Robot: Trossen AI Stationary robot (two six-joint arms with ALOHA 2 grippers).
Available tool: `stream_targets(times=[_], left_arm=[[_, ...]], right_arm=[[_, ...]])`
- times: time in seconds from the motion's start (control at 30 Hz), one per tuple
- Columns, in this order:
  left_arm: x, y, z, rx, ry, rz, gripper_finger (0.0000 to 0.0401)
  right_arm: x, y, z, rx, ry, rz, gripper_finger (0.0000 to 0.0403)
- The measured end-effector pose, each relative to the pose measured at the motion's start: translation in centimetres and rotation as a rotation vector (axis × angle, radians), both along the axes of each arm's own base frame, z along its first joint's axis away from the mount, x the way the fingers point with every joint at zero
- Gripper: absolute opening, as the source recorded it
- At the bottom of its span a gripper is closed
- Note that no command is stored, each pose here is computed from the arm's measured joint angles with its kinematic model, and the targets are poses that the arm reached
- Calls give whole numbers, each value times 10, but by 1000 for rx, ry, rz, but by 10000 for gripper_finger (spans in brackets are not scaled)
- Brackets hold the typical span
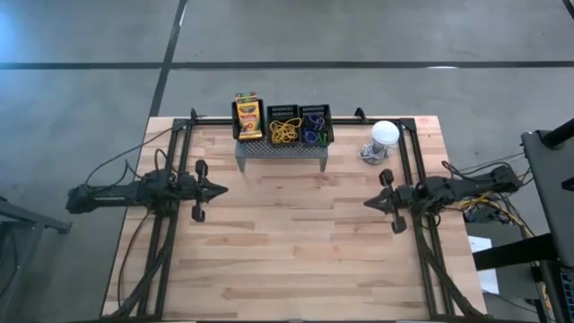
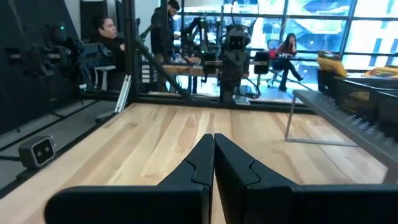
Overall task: Pick & Place Office Desk Supplies
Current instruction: Return to Home Position
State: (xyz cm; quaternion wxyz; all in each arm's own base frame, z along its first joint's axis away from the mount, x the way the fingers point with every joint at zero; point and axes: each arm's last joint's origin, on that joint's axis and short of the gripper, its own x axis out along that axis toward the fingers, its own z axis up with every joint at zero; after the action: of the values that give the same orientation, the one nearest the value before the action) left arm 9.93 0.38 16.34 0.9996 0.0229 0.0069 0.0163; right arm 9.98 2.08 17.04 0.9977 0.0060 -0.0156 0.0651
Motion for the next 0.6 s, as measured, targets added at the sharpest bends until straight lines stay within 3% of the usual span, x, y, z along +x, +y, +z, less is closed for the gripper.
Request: stream_targets(times=[0.6], left_arm=[[0, 0, 0, 0, -1, 0, 14]], right_arm=[[-3, -24, -2, 12, 8, -200, 9]])
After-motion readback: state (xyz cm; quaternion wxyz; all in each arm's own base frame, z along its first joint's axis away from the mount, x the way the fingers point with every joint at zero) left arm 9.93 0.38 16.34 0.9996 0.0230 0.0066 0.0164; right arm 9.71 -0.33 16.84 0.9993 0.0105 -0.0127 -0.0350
